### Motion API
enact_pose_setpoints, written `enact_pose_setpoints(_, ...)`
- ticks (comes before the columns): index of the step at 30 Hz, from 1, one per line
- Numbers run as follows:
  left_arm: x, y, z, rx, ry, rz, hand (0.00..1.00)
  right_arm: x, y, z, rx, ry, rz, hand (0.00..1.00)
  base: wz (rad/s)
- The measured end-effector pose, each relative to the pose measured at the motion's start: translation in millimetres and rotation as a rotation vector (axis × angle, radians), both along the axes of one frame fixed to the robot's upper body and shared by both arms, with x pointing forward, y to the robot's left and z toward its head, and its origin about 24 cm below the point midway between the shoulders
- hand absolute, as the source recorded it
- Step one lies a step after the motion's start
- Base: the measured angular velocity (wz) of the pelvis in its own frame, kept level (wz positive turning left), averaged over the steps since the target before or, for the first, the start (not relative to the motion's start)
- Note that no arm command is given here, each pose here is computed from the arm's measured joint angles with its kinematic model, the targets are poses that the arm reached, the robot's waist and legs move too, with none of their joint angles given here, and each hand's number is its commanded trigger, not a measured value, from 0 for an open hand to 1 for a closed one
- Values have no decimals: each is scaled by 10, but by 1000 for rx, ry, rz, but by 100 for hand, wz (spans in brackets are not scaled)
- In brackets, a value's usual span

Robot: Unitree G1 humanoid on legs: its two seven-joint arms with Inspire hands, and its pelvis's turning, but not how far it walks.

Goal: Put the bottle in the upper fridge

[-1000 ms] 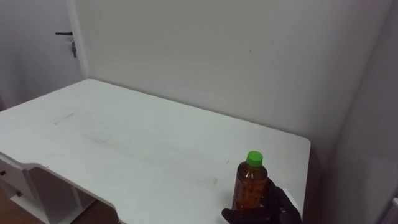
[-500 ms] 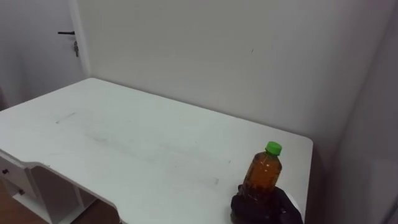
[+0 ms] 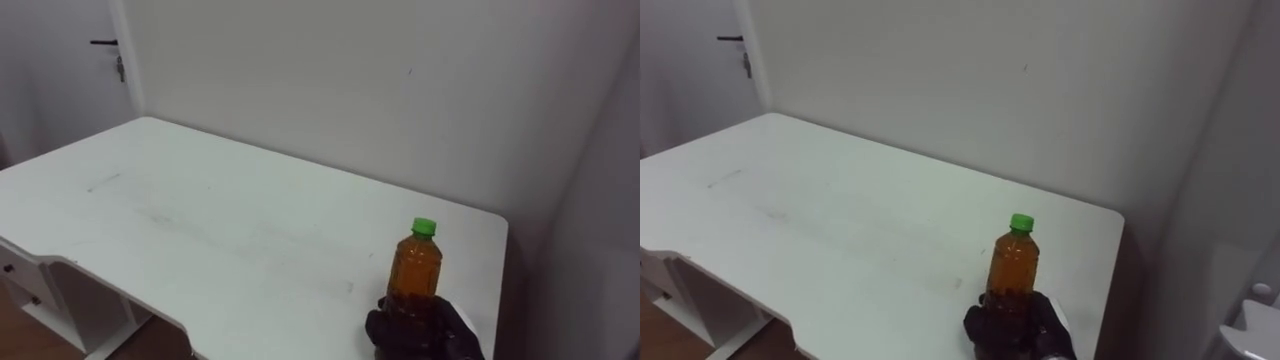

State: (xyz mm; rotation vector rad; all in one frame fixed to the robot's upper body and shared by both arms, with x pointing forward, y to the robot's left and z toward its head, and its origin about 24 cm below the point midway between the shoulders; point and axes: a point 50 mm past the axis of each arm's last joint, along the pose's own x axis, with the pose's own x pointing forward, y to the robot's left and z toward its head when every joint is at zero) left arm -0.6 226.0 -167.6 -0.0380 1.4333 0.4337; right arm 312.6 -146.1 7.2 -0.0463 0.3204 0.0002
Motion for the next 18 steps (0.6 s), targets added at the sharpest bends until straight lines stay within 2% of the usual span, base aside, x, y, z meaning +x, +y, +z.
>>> enact_pose_setpoints(6,59,12,7,11,-33,-9,0,17,21,163,8,-72,17,100,-4)
enact_pose_setpoints(18,171,34,6,10,-87,-3,0,-71,24,920,-12,-401,154,100,-6)
